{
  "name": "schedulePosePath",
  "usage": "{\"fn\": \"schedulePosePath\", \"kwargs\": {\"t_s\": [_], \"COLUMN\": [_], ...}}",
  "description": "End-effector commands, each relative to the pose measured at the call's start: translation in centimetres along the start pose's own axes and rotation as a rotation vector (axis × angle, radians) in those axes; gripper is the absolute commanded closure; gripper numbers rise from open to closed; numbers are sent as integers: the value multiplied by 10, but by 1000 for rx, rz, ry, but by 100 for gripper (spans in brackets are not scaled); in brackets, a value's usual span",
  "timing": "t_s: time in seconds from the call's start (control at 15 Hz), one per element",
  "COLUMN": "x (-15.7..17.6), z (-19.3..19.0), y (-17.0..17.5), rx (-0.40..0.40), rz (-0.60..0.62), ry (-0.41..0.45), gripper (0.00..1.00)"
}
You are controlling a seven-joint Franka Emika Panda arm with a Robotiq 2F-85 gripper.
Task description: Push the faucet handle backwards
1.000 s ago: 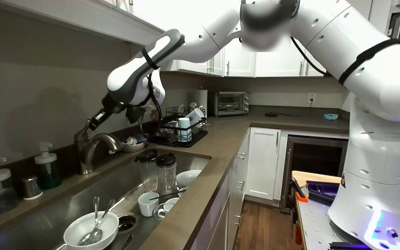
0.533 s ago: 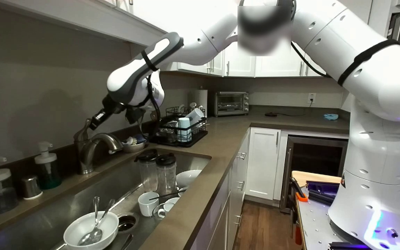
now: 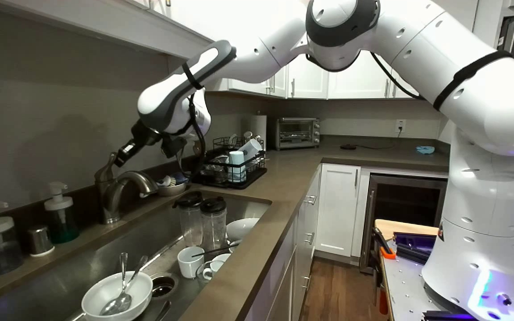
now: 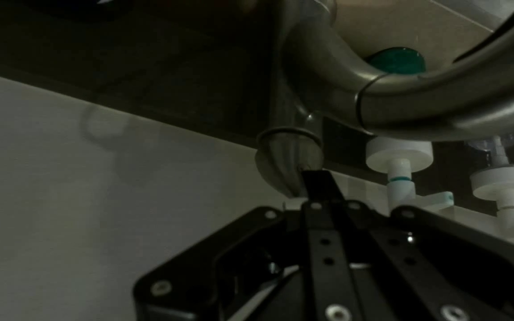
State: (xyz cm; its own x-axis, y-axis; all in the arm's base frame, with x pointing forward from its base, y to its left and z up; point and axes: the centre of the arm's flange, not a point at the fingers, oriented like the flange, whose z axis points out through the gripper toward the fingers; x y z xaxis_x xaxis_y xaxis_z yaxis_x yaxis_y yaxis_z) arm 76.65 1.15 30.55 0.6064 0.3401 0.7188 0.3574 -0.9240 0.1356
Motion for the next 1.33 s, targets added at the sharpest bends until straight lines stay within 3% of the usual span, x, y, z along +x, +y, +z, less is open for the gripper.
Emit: {"fn": "schedulePosePath", "kwargs": {"t_s": [0.0,1.27], "x": [24,46], "z": [-2,16], "y": [5,-5], "rx": [4,41], "rz": [-34,5], "ry": [62,136], "gripper": [100,100]}}
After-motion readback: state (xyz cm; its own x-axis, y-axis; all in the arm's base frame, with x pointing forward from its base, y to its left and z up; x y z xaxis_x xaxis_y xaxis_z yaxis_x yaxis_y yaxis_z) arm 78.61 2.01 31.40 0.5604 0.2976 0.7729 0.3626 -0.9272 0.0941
